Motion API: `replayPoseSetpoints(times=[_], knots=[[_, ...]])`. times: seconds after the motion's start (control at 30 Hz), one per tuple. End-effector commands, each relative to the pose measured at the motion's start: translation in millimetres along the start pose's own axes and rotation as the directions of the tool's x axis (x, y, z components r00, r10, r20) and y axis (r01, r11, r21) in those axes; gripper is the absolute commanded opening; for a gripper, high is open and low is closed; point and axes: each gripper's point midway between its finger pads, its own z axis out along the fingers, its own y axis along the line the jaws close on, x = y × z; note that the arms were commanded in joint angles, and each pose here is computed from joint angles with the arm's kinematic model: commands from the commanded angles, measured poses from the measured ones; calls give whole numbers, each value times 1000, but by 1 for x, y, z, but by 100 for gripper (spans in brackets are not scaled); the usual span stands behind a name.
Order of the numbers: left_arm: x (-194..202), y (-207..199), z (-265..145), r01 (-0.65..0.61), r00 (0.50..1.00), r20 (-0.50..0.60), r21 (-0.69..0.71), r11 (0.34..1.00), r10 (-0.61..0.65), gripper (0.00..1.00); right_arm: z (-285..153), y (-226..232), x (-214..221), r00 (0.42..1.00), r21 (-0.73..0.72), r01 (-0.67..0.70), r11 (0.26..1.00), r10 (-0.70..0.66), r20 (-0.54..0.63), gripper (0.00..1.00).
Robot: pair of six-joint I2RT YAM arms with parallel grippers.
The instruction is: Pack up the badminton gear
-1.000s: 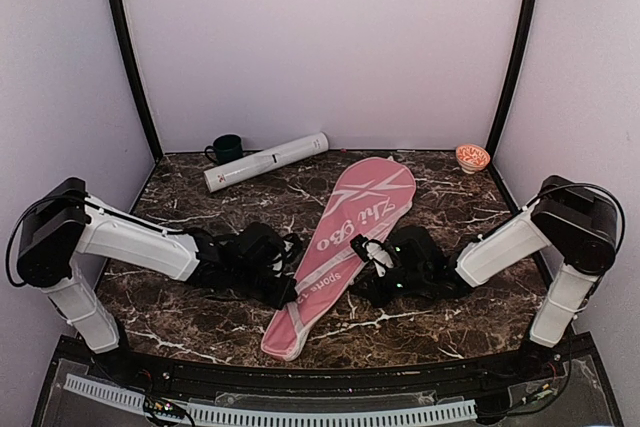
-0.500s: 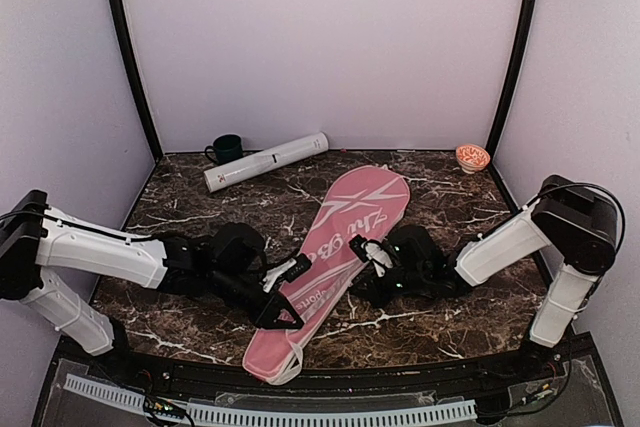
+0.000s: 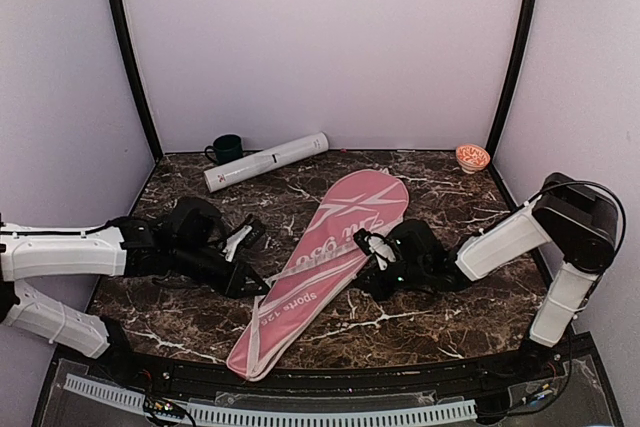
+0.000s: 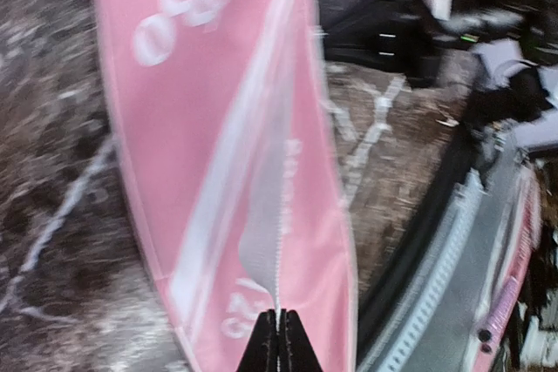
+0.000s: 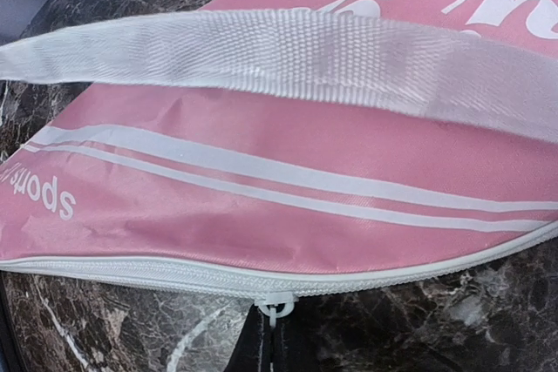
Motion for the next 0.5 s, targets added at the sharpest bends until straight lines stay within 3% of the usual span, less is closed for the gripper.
replayPoseSetpoints(times=[0.0,0.13,0.23,0.37,0.47], knots=[[16,83,-4,97,991,-47,-379,920,-124,1,-1,-18,13,998,74,-14,997,18,-58,0],[35,93,25,102,977,-141,-361,927,-163,2,-1,-18,10,998,79,-11,997,15,-55,0],[38,95,35,112,975,-147,-335,936,-169,3,0,-20,5,999,90,-7,996,11,-53,0],[32,90,28,97,982,-123,-329,939,-144,37,3,-23,-1,998,93,3,996,3,-56,0],[26,85,7,81,991,-74,-352,932,-114,54,4,-26,-3,998,98,6,995,0,-63,0]])
